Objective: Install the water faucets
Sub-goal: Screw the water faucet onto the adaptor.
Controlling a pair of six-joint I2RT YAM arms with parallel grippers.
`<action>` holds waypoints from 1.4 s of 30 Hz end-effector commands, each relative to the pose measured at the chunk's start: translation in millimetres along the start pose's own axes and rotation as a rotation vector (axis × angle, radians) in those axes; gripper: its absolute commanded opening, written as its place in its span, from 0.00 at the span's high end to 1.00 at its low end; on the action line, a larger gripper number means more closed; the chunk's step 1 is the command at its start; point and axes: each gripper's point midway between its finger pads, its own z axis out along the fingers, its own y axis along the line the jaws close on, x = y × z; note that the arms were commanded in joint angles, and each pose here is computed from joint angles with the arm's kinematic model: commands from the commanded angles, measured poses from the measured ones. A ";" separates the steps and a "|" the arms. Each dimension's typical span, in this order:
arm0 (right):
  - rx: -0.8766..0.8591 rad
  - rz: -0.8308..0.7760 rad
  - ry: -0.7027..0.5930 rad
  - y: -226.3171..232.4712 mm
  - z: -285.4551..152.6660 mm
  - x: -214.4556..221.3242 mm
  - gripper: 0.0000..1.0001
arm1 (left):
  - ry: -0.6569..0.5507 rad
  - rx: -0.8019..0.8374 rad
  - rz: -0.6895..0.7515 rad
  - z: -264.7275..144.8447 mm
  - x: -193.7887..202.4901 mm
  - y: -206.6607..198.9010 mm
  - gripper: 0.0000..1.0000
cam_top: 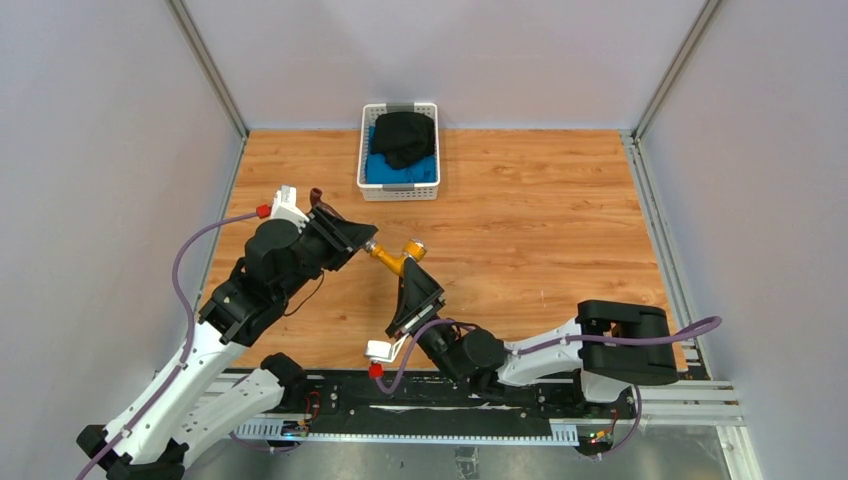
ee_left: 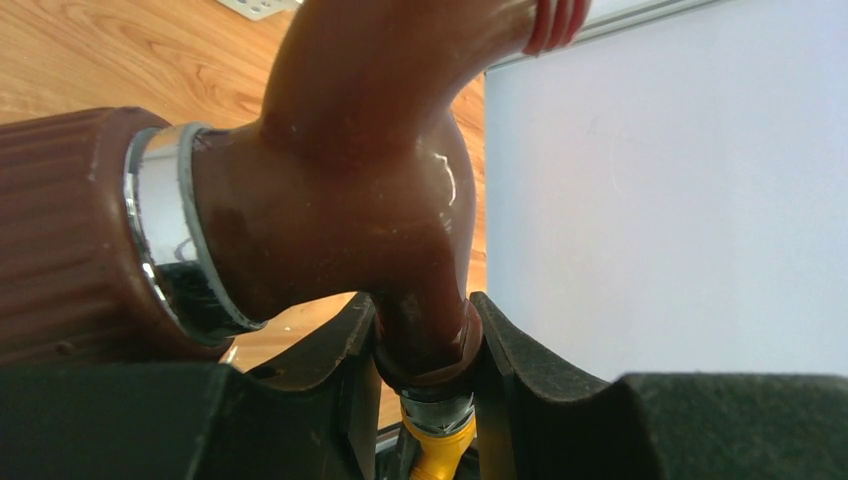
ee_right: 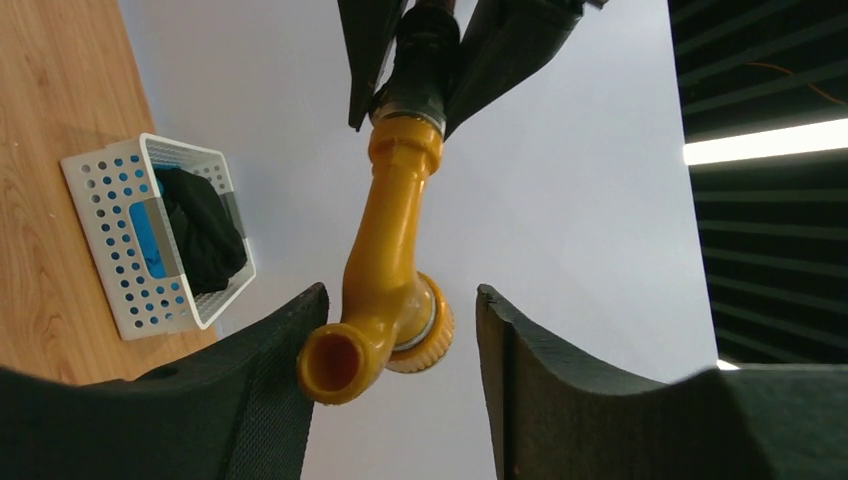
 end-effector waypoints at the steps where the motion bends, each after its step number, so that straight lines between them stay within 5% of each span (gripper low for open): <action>1: 0.078 0.115 0.066 -12.4 7.9 13.8 0.54 | -0.036 0.087 -0.015 -7.8 -11.3 -22.3 1.00; 8: 0.098 0.246 0.091 -14.4 12.0 15.2 1.00 | -0.038 0.094 -0.010 -9.5 -12.0 -24.0 1.00; 17: 0.111 0.703 0.024 -27.2 4.8 2.5 1.00 | -0.017 0.116 -0.006 -7.7 -7.8 -27.4 1.00; 26: -0.252 1.574 -0.241 -45.9 -13.8 -21.9 1.00 | -0.009 0.160 -0.008 -5.4 -5.2 -33.3 1.00; 42: -0.757 2.615 -0.507 -81.8 -11.6 -45.8 1.00 | -0.096 0.420 -0.007 -19.2 -15.3 -66.4 1.00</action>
